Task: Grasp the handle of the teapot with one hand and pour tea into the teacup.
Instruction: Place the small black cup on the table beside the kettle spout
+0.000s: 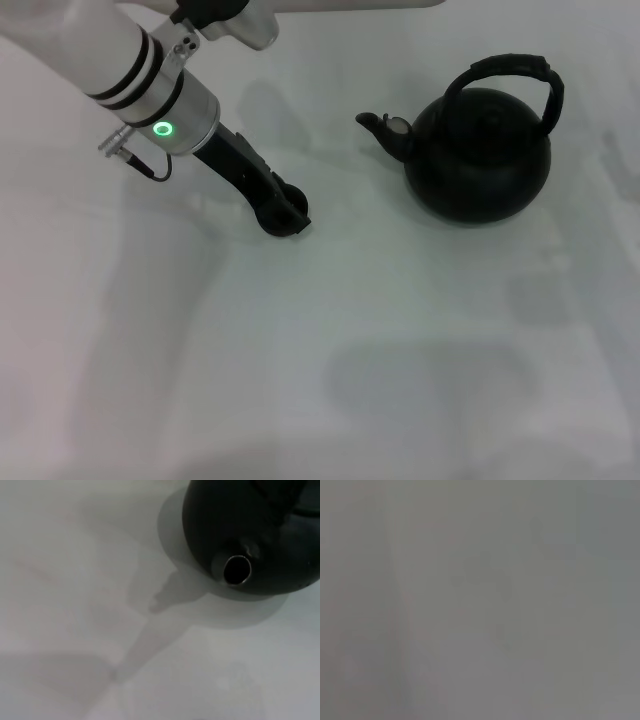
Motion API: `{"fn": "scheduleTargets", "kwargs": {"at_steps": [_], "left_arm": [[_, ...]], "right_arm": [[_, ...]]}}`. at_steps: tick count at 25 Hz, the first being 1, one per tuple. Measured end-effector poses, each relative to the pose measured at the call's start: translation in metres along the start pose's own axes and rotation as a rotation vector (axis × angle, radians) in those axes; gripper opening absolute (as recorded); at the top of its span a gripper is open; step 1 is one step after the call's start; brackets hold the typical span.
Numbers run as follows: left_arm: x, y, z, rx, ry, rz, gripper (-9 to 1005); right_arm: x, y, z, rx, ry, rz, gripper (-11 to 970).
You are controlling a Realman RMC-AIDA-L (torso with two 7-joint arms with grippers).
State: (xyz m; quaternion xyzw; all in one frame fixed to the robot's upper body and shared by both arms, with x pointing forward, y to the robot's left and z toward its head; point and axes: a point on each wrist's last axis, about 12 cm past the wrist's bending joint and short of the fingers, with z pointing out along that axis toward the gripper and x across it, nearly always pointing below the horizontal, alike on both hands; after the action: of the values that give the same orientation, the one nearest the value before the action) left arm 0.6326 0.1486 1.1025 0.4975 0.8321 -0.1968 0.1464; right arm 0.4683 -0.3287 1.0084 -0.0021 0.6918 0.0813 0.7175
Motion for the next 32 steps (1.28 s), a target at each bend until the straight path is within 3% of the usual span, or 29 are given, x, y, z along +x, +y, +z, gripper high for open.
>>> {"fn": "scheduleTargets", "kwargs": {"at_steps": [32], "left_arm": [[-0.014,0.003,-0.007,-0.027,0.016,0.033,698]], "right_arm": [[0.000,-0.002,0.000,0.007,0.003,-0.004,840]]}}
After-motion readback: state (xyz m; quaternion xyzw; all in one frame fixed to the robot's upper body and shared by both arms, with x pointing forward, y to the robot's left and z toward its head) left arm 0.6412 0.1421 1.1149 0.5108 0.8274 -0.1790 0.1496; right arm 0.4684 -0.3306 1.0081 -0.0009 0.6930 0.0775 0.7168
